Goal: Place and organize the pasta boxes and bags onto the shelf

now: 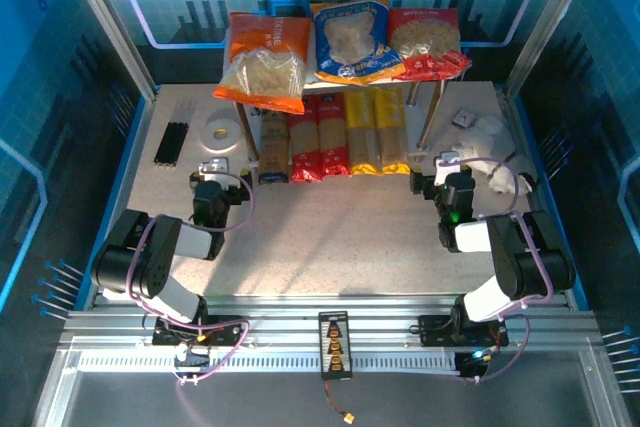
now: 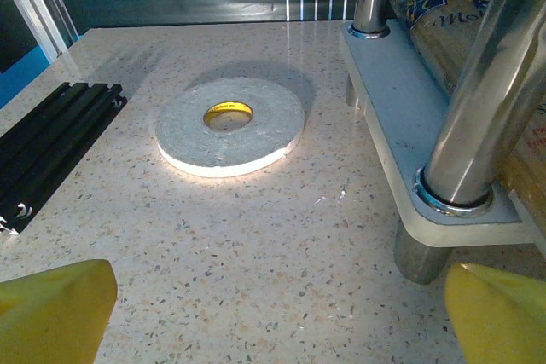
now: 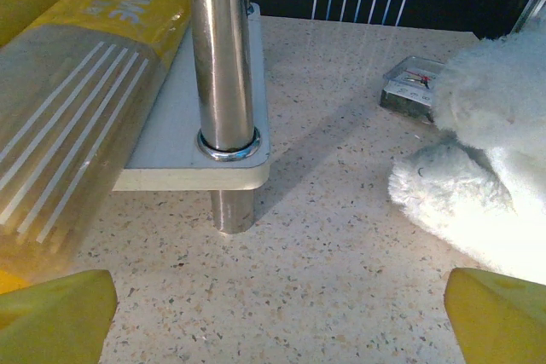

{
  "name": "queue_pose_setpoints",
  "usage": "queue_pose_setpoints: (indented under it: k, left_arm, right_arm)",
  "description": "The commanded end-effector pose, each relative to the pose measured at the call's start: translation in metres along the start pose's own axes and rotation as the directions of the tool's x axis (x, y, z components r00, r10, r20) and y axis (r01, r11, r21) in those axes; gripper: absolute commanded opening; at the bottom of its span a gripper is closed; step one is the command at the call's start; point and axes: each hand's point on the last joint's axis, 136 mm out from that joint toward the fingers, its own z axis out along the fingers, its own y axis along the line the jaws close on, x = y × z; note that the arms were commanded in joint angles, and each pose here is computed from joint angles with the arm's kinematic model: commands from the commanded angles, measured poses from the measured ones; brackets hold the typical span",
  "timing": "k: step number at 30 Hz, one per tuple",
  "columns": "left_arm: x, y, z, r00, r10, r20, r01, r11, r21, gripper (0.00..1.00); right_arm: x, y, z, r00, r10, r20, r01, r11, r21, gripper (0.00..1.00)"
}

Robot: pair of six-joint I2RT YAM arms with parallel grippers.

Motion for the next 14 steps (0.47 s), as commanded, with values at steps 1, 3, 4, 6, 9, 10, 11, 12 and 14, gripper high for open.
queue_pose_setpoints:
  k: [1, 3, 4, 6, 9, 10, 11, 12, 14]
  left_arm:
    - [-0.0093, 0.0046, 0.0036, 0.999, -0.024, 0.022, 0.024, 1.0, -0.02, 0.99]
    - [-0.0088, 0.0043, 0.0039, 1.0, -0.024, 0.02, 0.024, 1.0, -0.019, 0.99]
    - [-0.0093, 0.004, 0.004, 1.0, -0.024, 0.019, 0.024, 1.0, -0.017, 0.99]
    - [-0.0096, 0.0045, 0.0041, 0.999, -0.025, 0.02, 0.025, 1.0, -0.018, 0.99]
    - [-0.0087, 0.0045, 0.0038, 1.0, -0.025, 0.018, 0.026, 1.0, -0.017, 0.99]
    - [-0.0091, 0.0043, 0.0039, 0.999, -0.026, 0.02, 0.026, 1.0, -0.017, 0.99]
    - [-0.0089, 0.0045, 0.0043, 1.0, -0.026, 0.017, 0.026, 1.0, -0.017, 0.99]
    - [-0.0084, 0.0049, 0.0049, 0.999, -0.029, 0.013, 0.029, 0.999, -0.016, 0.99]
    - [-0.0089, 0.0056, 0.0055, 0.999, -0.035, 0.011, 0.035, 0.999, -0.014, 0.99]
  right_arm:
    - [-0.0049, -0.0004, 0.0011, 1.0, -0.007, 0.013, 0.007, 1.0, 0.007, 1.0]
    - [-0.0051, -0.0002, 0.0011, 1.0, -0.007, 0.014, 0.007, 1.0, 0.006, 1.0]
    - [-0.0056, -0.0004, 0.0012, 1.0, -0.007, 0.015, 0.007, 1.0, 0.007, 1.0]
    - [-0.0055, -0.0003, 0.0013, 1.0, -0.007, 0.015, 0.007, 1.0, 0.007, 1.0]
    - [-0.0057, -0.0004, 0.0012, 1.0, -0.006, 0.016, 0.006, 1.0, 0.007, 1.0]
    - [-0.0049, -0.0003, 0.001, 1.0, -0.007, 0.014, 0.007, 1.0, 0.006, 1.0]
    - [-0.0053, -0.0004, 0.0012, 1.0, -0.007, 0.014, 0.007, 1.0, 0.007, 1.0]
    - [-0.0049, -0.0001, 0.001, 1.0, -0.006, 0.014, 0.006, 1.0, 0.006, 1.0]
    - [-0.0054, -0.0003, 0.0012, 1.0, -0.007, 0.015, 0.007, 1.0, 0.007, 1.0]
